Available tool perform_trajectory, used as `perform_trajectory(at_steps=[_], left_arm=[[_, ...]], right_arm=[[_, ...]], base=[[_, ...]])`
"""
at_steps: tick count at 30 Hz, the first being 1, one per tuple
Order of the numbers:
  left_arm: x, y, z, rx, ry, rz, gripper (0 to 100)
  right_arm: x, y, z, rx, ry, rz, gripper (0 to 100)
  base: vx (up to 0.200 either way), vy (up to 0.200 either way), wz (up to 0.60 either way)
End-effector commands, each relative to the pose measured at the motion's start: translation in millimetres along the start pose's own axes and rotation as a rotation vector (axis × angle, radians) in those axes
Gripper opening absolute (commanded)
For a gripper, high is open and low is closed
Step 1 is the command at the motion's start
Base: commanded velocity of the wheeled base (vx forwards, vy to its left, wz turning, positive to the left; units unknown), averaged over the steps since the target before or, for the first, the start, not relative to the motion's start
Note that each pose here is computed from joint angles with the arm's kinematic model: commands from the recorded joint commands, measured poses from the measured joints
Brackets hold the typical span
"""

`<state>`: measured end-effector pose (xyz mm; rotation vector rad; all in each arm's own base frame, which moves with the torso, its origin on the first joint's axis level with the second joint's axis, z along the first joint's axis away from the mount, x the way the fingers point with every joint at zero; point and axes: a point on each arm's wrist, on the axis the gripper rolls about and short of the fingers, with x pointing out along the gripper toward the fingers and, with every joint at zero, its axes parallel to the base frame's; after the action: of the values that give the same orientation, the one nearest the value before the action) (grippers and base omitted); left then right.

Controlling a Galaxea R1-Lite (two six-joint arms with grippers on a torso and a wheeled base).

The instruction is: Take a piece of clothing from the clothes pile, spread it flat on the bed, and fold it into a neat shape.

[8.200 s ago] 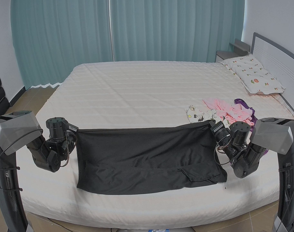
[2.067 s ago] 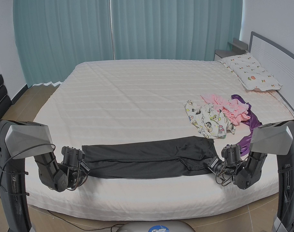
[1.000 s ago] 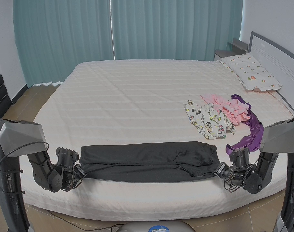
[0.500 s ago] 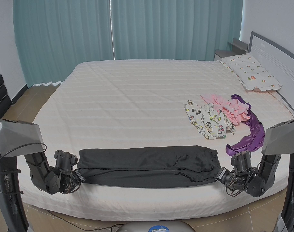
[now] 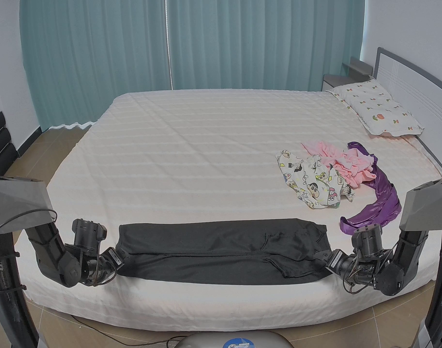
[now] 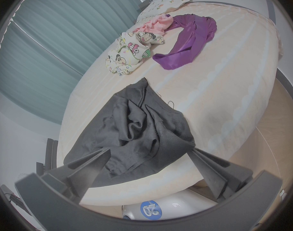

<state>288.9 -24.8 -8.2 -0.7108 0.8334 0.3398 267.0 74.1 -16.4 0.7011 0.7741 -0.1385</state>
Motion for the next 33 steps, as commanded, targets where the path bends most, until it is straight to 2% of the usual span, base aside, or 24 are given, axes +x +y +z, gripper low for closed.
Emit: perform_trajectory(at_steps=[1,3,6,9,13,24,33], left_arm=[[-22.0,-14.3,37.8,-0.042,-0.033,-0.143,100],[-19.0,-17.0,45.6,-0.019,-0.020,-0.153,100],[-12.7,-20.5,54.7,0.108,0.006,-0.161,100],[-2.4,-23.8,56.2,0.180,0.031,-0.185,100],[32.6,-21.5,55.0,0.319,0.057,-0.169,100],[71.9,-23.3,53.0,0.471,0.073,-0.174,100],[79.2,-25.3,56.1,0.497,0.059,-0.170,100]], right_arm=[[-7.9,0.3,9.7,0.019,-0.033,0.017,100],[-3.8,-1.1,8.2,0.016,-0.028,0.008,100],[0.8,-4.3,5.2,0.003,-0.016,-0.006,100],[1.8,-4.9,4.6,-0.003,-0.015,-0.007,100],[2.6,-3.4,3.0,-0.011,-0.017,0.004,100],[5.2,-5.0,0.8,-0.013,-0.006,-0.003,100],[5.0,-4.9,0.3,-0.014,-0.004,-0.001,100]], base=[[0.000,0.000,0.00],[0.000,0.000,0.00],[0.000,0.000,0.00],[0.000,0.000,0.00],[0.000,0.000,0.00],[0.000,0.000,0.00],[0.000,0.000,0.00]])
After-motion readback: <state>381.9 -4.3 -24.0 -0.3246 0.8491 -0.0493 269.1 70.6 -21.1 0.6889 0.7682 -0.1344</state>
